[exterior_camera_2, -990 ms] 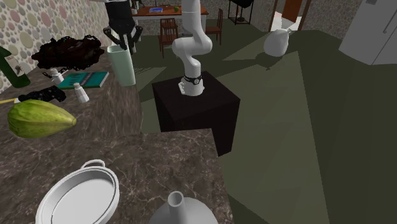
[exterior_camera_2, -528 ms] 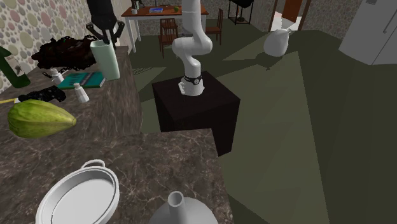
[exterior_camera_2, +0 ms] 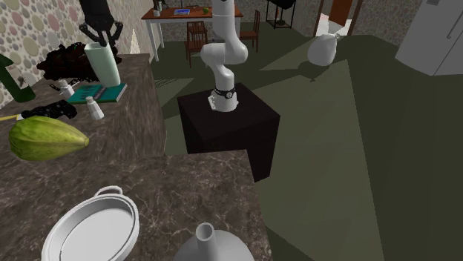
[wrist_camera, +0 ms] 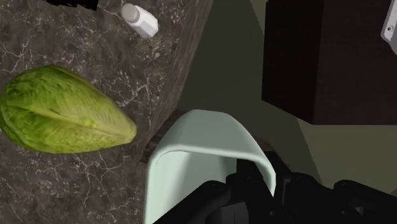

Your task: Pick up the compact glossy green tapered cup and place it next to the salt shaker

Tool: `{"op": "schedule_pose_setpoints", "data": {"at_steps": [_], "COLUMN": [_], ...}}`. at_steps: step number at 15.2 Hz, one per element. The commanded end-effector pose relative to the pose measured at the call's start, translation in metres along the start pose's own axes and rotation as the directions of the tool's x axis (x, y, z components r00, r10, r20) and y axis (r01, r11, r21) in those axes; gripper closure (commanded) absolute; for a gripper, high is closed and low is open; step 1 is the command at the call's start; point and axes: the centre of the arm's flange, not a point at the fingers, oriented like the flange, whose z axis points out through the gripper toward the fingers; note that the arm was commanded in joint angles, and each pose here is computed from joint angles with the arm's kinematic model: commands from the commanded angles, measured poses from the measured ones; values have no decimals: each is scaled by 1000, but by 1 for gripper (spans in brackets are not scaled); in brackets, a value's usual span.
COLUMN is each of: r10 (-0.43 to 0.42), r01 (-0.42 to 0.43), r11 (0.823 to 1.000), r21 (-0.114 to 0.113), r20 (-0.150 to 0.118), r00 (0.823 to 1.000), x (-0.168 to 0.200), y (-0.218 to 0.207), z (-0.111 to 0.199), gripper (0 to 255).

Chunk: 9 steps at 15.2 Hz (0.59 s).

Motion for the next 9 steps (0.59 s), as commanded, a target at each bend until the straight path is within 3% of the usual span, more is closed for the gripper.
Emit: {"op": "schedule_pose_setpoints", "data": {"at_steps": [1,9], "r10": [-3,-3], "r01": [3,3], "r11": [1000,1000], "r21": [0,0], "r20": [0,0], "r00": [1000,1000], "x": [-25,-113], "y": [13,71], "z": [0,3], "gripper": [255,255]}}
